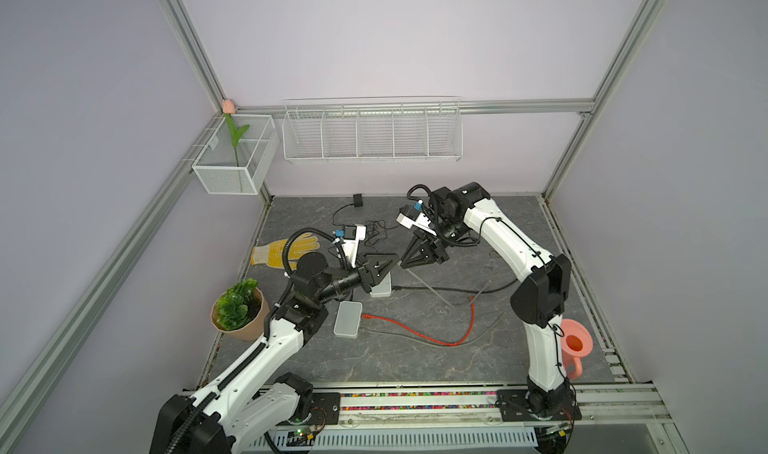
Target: Insert the plug into the switch port
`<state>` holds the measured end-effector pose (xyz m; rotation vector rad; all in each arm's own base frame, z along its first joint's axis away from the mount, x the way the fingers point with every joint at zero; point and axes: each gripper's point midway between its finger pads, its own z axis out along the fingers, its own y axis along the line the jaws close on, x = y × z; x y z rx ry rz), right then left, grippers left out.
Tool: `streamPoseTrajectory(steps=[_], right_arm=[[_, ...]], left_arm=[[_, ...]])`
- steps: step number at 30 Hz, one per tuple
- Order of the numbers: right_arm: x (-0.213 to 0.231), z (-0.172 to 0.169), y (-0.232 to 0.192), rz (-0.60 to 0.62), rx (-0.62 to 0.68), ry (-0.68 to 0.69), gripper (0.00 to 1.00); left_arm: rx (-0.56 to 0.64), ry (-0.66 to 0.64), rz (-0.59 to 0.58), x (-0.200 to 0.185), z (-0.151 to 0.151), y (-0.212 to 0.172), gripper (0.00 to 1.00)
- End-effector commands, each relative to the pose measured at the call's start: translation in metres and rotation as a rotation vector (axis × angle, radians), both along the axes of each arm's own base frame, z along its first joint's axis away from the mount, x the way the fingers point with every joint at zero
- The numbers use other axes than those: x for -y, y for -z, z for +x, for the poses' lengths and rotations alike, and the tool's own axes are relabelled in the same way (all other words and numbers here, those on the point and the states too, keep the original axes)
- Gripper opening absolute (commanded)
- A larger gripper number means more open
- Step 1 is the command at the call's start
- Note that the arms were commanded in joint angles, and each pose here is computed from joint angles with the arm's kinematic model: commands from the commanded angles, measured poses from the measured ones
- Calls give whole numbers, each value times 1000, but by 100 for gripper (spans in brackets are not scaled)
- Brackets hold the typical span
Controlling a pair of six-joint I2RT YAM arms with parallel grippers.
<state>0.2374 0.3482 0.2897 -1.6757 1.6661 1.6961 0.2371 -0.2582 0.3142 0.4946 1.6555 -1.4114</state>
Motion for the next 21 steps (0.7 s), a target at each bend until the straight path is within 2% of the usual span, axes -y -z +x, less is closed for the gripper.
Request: streamPoseTrajectory(steps=[1,2,5,8,10,14,16,19,21], right_arm=[[2,-19,-7,-61,-138,-10,7],[1,-18,-6,-68,-137,-5,8],[-3,-9,0,-110,-127,39,18],[-8,5,17,-201,-31,149,47],[-7,18,30,-255,79,264,55],[15,56,23,-268,342,606,56],[27,60,13,-229,459,726,56],[33,51,2,-194,628,809,53],[31,44,1,-200,691,807,51]], left_arm=[[18,-6,-12,1,4,-9,5],[18,-4,-12,1,4,-9,0],[11,-5,-8,2,4,-6,0],[3,-25,-7,0,6,-3,0],[-7,-57,-9,-3,9,-1,0],[-35,-107,-3,-6,15,5,0],[-54,-142,2,-9,20,8,0],[-78,-184,6,-13,26,12,0],[-92,-199,3,-14,29,15,0]])
